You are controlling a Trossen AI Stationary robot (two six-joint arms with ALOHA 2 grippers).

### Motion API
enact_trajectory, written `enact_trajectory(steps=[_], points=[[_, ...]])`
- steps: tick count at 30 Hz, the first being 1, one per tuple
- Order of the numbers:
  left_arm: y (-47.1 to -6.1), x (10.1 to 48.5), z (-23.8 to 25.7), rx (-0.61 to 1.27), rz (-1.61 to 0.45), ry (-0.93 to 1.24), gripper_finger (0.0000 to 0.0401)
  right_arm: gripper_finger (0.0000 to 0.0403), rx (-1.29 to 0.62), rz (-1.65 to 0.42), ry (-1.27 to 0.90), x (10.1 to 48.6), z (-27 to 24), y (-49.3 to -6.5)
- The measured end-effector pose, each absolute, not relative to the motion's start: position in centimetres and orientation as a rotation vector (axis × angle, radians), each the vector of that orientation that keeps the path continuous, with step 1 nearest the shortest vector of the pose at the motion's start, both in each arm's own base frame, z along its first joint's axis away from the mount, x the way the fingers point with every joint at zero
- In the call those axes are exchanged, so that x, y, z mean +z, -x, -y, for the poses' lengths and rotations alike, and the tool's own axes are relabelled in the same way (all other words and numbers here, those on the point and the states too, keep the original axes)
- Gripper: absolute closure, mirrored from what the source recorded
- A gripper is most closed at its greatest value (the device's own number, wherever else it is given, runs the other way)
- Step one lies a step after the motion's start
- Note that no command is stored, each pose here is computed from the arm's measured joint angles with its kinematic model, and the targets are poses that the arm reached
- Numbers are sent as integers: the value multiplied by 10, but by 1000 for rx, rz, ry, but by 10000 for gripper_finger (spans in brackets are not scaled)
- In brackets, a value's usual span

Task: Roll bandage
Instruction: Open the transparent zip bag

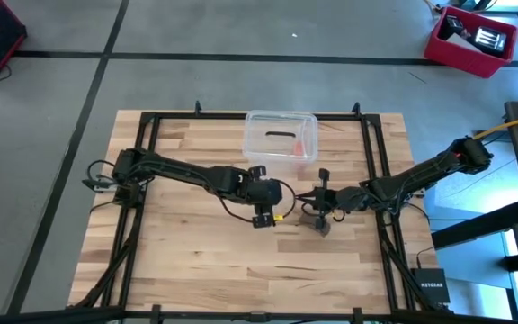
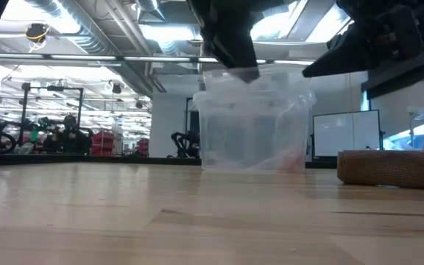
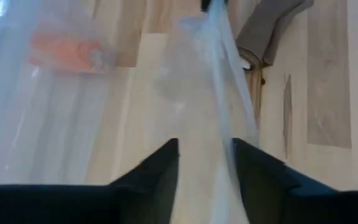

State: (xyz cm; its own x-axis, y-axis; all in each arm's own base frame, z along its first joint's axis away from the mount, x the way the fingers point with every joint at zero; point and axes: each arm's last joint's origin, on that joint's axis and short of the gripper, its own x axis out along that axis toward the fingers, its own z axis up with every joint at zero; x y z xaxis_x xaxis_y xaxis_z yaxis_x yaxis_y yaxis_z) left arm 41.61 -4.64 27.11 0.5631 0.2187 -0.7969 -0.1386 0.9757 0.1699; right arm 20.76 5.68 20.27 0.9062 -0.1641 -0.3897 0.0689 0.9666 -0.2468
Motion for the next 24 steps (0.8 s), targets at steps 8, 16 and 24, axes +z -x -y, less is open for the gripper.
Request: enact_trajectory(steps=[8,16,24], points=[[-421,265,47,184,-953,-134,390,385,-113,-416,177,203,-57,-208],[-420,268,41,244,-945,-109,400,292,-159,-541,416,244,-63,-204],[-423,270,40,243,-898,-102,399,215,153,-431,602,259,-92,-228]])
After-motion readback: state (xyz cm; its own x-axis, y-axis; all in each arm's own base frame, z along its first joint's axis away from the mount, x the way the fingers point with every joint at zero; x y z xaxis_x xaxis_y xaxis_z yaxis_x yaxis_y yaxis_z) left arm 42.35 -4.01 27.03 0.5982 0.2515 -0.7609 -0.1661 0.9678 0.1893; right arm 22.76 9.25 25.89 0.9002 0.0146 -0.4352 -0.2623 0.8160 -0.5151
